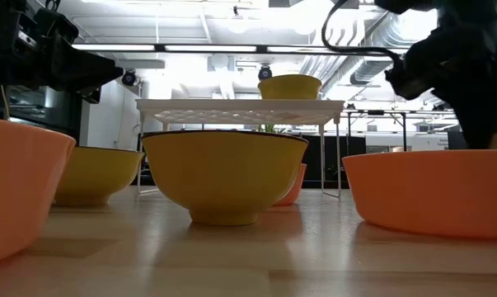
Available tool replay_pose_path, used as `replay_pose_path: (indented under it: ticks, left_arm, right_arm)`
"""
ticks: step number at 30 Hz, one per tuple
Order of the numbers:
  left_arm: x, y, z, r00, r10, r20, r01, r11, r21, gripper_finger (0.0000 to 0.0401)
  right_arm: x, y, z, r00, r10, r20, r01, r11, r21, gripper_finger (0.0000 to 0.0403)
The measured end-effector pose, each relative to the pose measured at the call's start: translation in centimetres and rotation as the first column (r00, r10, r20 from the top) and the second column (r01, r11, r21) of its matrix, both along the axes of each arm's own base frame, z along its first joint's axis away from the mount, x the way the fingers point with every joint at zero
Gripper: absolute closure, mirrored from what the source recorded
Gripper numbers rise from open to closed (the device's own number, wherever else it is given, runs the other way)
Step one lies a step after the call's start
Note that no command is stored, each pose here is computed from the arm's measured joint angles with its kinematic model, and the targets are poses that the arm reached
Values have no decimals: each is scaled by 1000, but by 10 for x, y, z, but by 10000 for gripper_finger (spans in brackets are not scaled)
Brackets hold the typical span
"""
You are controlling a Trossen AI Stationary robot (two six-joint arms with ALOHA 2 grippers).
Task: Pick & Place Mini bowls
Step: Stack the yellow bowl on the yellow bowl on the shelf
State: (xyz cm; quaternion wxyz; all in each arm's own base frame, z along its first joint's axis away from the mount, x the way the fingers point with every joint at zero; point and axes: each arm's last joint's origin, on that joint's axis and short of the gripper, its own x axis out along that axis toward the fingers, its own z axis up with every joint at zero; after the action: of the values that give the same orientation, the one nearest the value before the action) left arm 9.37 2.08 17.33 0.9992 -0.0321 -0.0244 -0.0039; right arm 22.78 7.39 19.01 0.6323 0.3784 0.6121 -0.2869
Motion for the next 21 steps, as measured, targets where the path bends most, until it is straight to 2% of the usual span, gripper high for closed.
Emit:
replay_pose_path:
  ticks: [21]
  left_arm:
    - [0,0,0,1000,-5,0,5,1000,0,295]
  right_arm:
    - [-6,20,3,1000,0,-22,2,997,80,402]
